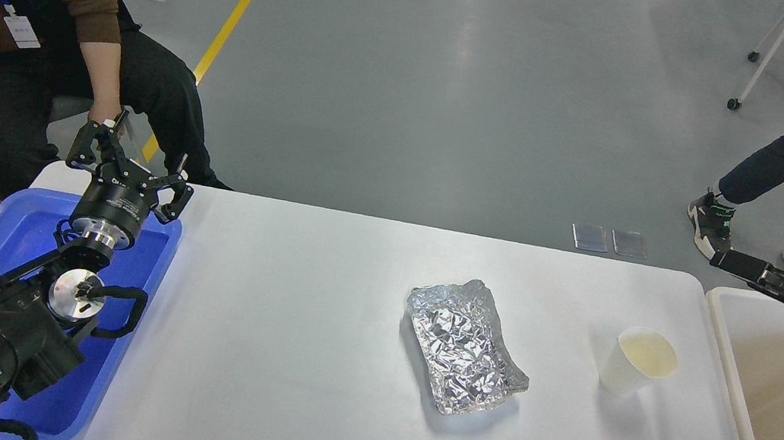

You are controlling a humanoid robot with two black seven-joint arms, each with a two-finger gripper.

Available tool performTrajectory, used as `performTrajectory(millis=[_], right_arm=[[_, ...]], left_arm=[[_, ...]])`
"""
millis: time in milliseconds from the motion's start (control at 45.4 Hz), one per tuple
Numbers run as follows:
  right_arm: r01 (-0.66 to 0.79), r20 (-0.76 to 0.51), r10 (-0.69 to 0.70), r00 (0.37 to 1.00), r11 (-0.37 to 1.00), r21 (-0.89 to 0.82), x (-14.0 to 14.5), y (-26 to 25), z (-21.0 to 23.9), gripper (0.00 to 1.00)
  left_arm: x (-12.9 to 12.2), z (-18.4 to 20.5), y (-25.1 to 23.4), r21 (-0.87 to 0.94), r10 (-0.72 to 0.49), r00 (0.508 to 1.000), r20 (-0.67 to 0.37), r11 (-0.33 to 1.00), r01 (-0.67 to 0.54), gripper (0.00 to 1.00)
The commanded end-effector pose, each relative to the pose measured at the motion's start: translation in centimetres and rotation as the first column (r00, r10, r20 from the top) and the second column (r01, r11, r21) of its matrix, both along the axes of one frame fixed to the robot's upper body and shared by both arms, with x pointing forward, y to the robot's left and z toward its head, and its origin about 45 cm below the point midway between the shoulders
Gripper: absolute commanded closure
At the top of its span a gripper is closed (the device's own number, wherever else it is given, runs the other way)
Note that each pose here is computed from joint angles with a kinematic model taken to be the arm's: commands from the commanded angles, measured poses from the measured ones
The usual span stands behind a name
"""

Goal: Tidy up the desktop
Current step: 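Reach the right gripper sideways toward the white paper cup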

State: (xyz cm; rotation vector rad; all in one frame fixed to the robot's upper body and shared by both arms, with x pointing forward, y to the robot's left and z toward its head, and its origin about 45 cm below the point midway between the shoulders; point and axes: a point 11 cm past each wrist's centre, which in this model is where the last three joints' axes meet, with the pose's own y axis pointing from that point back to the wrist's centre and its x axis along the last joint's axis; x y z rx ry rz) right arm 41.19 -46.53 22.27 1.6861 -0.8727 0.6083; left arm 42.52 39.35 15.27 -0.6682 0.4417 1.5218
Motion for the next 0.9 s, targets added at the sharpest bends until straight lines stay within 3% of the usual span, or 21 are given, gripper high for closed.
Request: performTrajectory(millis=[0, 287, 551, 882], right_arm=[[-0.091, -0.076, 0.088, 0.993, 0.995, -0.032, -0.5, 2.0, -1.7, 0.03], [-0.200, -0.166, 0.198, 0.966, 0.980, 0.007, -2.6, 5.2, -4.1, 0.03], [-0.170, -0.209, 0.160, 0.965, 0.985, -0.034, -4.1, 3.5, -7.7, 0.03], [-0.170, -0.205, 0.159, 0.966, 0.985, -0.035, -4.4, 3.5, -8.2, 0.06]], left_arm=[[0.0, 0.0, 0.0, 0.000, 0.000, 1.000, 0.001, 1.000, 0.000, 0.00], [0.0, 0.0, 0.0, 0.000, 0.000, 1.000, 0.001, 1.000, 0.000, 0.00], [0.0, 0.0, 0.0, 0.000, 0.000, 1.000, 0.001, 1.000, 0.000, 0.00], [0.0, 0.0, 0.0, 0.000, 0.000, 1.000, 0.001, 1.000, 0.000, 0.00]])
